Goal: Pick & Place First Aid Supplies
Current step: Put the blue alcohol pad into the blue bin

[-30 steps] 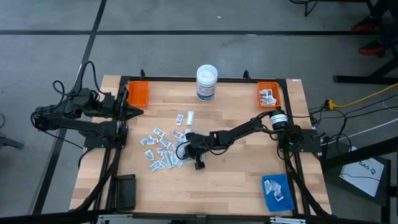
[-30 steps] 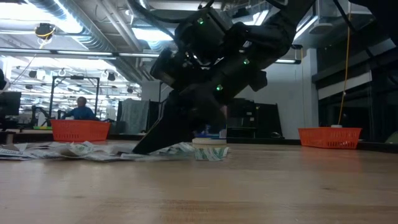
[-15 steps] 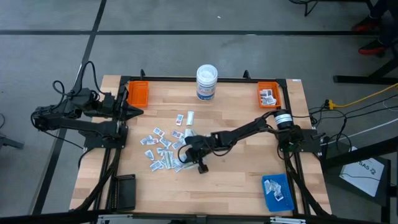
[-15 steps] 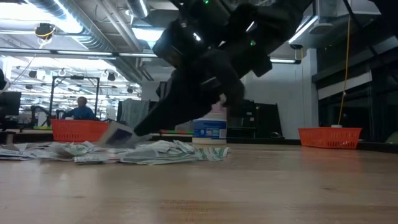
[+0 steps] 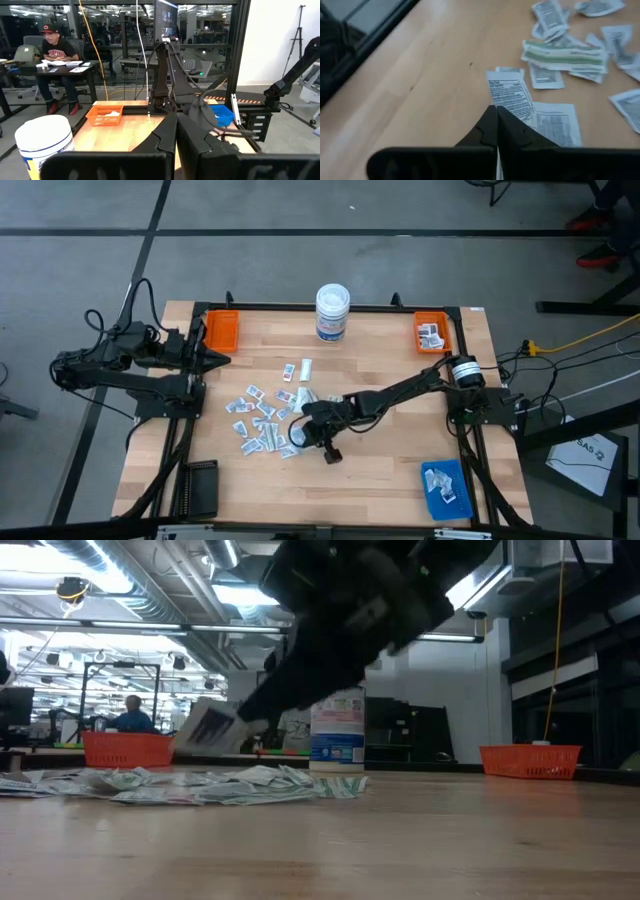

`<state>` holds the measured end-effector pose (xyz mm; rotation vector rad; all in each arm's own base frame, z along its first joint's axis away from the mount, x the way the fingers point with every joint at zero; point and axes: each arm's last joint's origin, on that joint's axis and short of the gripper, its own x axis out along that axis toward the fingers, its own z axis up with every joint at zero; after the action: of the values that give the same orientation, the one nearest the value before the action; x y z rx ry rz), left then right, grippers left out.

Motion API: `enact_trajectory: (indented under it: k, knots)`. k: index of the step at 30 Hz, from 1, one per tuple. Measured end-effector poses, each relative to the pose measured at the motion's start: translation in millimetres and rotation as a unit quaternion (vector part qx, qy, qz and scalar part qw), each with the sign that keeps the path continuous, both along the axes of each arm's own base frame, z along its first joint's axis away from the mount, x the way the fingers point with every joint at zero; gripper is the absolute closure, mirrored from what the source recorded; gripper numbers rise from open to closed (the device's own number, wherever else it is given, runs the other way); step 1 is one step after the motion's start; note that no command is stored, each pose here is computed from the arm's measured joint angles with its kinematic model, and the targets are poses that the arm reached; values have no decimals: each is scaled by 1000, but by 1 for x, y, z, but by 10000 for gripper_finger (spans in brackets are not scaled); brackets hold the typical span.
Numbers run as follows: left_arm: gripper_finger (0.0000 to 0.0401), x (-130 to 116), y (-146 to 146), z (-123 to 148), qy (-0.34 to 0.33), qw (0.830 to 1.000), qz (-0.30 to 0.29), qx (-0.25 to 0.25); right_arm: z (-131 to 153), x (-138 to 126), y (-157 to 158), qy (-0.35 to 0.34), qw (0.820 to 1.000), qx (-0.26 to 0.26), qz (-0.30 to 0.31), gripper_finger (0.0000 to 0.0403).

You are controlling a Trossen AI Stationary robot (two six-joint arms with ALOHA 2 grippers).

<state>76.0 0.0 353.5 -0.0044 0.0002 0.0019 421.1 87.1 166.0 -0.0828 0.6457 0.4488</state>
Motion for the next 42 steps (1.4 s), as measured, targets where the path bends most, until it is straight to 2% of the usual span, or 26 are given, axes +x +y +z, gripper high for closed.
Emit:
enact_trajectory:
  k: [12,18,26,35,42]
  knots:
    - [397,0,0,0,0,1000,0,0,45,-27,2,87,989,103,-61,403]
    - [397,0,0,0,0,1000,0,0,64,-47,11,119,982,97,-107,403]
    - [397,0,0,0,0,1000,0,0,91,-81,37,163,972,120,-116,403]
    - [397,0,0,0,0,1000,0,0,104,-120,57,262,945,133,-146,403]
    - [397,0,0,0,0,1000,0,0,105,-149,73,357,907,145,-170,403]
